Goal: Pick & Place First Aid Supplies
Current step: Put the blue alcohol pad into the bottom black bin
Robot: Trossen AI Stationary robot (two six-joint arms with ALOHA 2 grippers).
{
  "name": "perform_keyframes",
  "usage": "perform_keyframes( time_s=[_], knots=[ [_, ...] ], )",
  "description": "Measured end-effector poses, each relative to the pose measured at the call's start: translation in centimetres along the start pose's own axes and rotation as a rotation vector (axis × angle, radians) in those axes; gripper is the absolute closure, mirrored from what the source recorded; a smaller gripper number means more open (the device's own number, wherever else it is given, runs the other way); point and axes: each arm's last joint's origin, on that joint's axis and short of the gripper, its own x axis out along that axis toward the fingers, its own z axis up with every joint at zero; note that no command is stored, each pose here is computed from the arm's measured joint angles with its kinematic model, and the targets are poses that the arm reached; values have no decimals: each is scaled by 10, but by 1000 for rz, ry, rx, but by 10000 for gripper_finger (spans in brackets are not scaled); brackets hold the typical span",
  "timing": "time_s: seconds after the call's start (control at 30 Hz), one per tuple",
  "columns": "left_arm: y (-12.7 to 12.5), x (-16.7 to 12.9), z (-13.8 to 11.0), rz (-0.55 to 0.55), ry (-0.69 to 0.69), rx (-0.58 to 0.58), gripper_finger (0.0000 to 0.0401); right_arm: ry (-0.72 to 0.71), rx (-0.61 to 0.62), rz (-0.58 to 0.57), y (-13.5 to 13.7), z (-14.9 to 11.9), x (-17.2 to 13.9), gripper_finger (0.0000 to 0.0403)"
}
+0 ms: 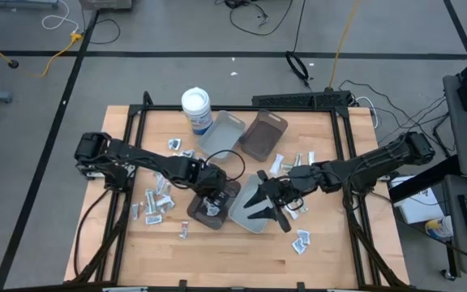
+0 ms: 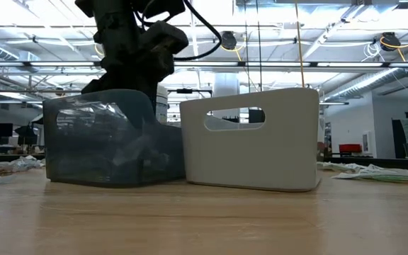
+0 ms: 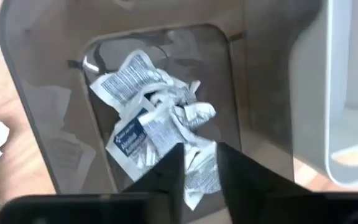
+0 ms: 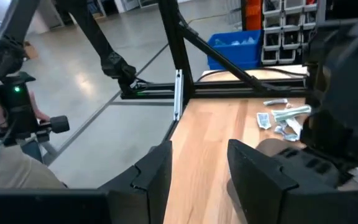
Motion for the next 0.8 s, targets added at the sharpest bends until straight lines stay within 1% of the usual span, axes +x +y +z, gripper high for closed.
perform_keyframes(
  time_s=[0.13, 0.2, 0.27, 0.3, 0.37, 0.4, 0.5, 0.57, 0.6, 0.63, 0.7, 0.77, 0.8],
  knots=[
    [1, -3, 2, -26, 22, 49, 223, 27, 18, -9, -1, -3, 0, 253],
    [-2, -11, 1, -39, -24, 113, 197, 45, 50, -45, -2, -5, 0, 249],
    [-9, -21, -2, -84, -100, 190, 179, 78, 95, -107, -5, -9, -1, 242],
    [-11, -27, -6, -99, -138, 226, 172, 102, 100, -120, -6, -12, -1, 236],
    [-14, -35, -12, -146, -212, 277, 163, 129, 105, -149, -7, -15, -1, 218],
    [-16, -39, -14, -191, -251, 300, 161, 139, 108, -177, -8, -16, -2, 207],
    [-14, -47, -27, -281, -325, 385, 158, 166, 144, -232, -6, -21, -2, 169],
    [-14, -53, -33, -386, -400, 444, 158, 189, 173, -272, -4, -25, -3, 146],
    [-11, -55, -38, -423, -425, 473, 158, 194, 198, -292, -3, -27, -3, 137],
    [-8, -56, -42, -446, -442, 494, 158, 201, 225, -316, -1, -29, -4, 129],
    [-9, -61, -47, -553, -525, 529, 158, 225, 287, -356, 1, -34, -5, 120],
    [1, -63, -56, -594, -562, 564, 158, 251, 349, -392, 4, -39, -6, 118],
    [-1, -65, -56, -640, -613, 572, 158, 267, 379, -401, 6, -41, -7, 118]
  ],
)
